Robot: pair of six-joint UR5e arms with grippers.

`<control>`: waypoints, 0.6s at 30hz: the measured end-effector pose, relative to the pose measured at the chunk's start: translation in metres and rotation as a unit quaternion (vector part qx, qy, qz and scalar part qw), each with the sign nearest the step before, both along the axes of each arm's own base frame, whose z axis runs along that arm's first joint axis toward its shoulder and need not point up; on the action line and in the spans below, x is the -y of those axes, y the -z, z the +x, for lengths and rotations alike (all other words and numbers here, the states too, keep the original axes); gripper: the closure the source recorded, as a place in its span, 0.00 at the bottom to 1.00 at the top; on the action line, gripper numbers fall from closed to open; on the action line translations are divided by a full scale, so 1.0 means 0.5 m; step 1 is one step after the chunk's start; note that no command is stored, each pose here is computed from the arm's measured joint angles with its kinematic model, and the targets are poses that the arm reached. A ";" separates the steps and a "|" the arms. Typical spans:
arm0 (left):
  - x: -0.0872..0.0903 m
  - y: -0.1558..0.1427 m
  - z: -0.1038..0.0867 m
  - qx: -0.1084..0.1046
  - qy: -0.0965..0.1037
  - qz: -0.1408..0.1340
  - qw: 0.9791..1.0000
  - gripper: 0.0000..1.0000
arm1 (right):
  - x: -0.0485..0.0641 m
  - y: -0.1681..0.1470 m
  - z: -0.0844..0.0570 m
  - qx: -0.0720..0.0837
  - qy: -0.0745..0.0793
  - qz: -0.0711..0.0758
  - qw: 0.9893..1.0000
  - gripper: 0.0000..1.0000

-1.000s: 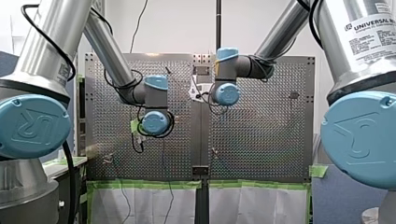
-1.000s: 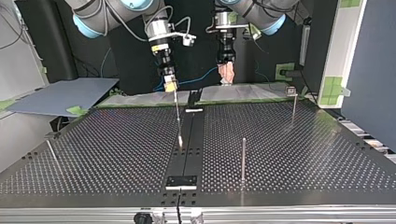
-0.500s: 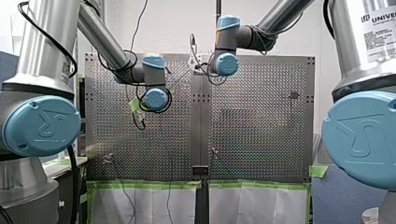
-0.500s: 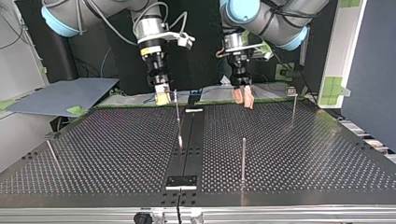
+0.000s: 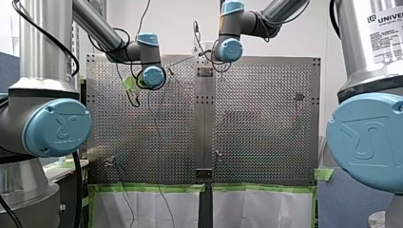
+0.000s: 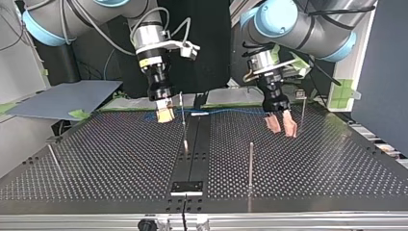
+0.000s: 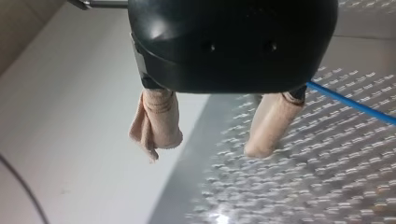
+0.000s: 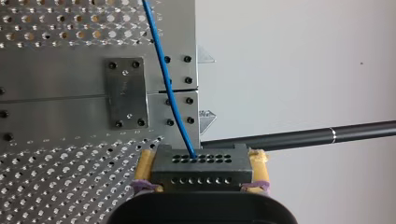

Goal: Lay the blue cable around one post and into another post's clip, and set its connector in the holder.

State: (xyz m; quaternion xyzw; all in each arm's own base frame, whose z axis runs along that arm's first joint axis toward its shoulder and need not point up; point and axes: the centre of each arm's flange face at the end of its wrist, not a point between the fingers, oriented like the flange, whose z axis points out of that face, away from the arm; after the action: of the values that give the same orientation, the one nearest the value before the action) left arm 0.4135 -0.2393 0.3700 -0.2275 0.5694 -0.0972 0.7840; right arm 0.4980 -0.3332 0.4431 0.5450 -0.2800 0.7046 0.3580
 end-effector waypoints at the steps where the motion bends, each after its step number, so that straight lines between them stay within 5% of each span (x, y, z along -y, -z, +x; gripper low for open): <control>1: -0.007 -0.017 0.004 0.005 -0.002 0.001 1.000 0.00 | 0.002 -0.004 0.001 0.000 0.000 0.001 1.000 1.00; 12: -0.076 -0.176 0.022 0.049 -0.011 0.017 0.999 0.00 | 0.045 0.002 0.029 -0.020 -0.006 0.025 0.999 1.00; 18: -0.103 -0.217 0.050 0.045 -0.015 0.049 0.998 0.00 | 0.074 -0.035 0.025 -0.018 0.000 0.028 0.999 1.00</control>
State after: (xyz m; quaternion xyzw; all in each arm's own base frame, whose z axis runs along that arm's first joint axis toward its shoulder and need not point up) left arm 0.4383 -0.1880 0.4785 -0.1927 0.5344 -0.0673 0.8202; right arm 0.5105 -0.3700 0.4606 0.5676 -0.2926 0.6866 0.3476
